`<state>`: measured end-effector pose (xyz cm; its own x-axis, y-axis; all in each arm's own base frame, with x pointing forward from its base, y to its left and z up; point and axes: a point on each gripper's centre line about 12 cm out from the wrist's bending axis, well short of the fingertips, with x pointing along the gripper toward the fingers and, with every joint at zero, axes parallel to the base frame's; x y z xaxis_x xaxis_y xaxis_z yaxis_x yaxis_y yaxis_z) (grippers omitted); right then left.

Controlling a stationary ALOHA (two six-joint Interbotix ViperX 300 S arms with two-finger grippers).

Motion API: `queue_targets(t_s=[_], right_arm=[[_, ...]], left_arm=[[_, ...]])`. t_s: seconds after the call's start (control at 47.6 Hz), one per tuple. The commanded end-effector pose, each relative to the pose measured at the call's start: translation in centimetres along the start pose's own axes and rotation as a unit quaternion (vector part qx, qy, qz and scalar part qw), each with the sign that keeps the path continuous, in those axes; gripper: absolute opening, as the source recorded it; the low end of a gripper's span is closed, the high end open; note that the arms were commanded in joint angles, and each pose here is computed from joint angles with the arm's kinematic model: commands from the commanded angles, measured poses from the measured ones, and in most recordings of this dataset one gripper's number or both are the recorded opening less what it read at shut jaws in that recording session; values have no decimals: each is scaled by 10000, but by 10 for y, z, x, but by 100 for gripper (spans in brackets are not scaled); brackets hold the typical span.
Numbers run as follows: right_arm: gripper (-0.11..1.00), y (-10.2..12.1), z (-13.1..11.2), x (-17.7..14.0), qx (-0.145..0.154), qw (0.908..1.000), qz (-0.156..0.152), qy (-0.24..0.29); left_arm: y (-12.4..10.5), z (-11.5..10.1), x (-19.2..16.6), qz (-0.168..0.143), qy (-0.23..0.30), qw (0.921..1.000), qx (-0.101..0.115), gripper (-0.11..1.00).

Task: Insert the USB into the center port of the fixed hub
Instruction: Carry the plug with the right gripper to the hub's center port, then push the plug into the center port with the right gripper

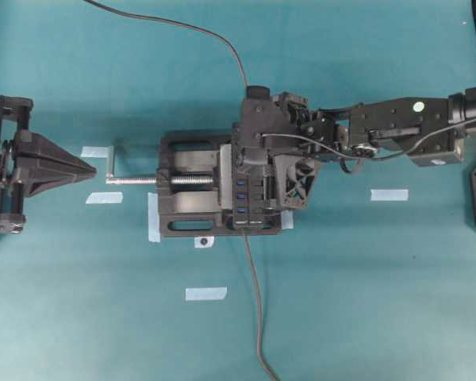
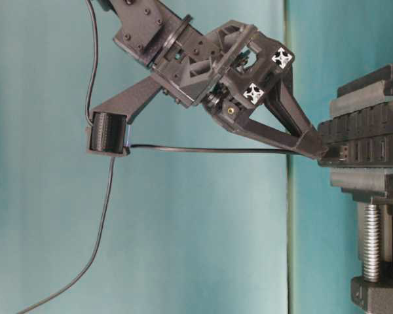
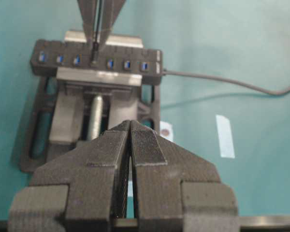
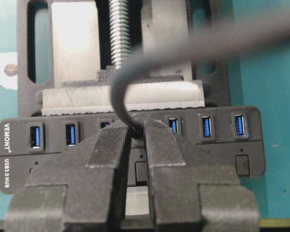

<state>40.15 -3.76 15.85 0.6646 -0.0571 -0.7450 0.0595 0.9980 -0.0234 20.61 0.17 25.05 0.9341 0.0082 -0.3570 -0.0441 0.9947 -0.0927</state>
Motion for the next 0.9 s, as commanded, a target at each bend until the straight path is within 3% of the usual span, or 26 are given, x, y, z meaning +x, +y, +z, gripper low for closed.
queue_targets(t_s=[0.0,0.882], right_arm=[[8,1,5,-3,49,10000,8,-85],[8,2,-7,3,44,9996,34,283]], left_arm=[[0,7,0,-2,-92,10000,-10,1],[-1,6,0,-7,-76,10000,0,1]])
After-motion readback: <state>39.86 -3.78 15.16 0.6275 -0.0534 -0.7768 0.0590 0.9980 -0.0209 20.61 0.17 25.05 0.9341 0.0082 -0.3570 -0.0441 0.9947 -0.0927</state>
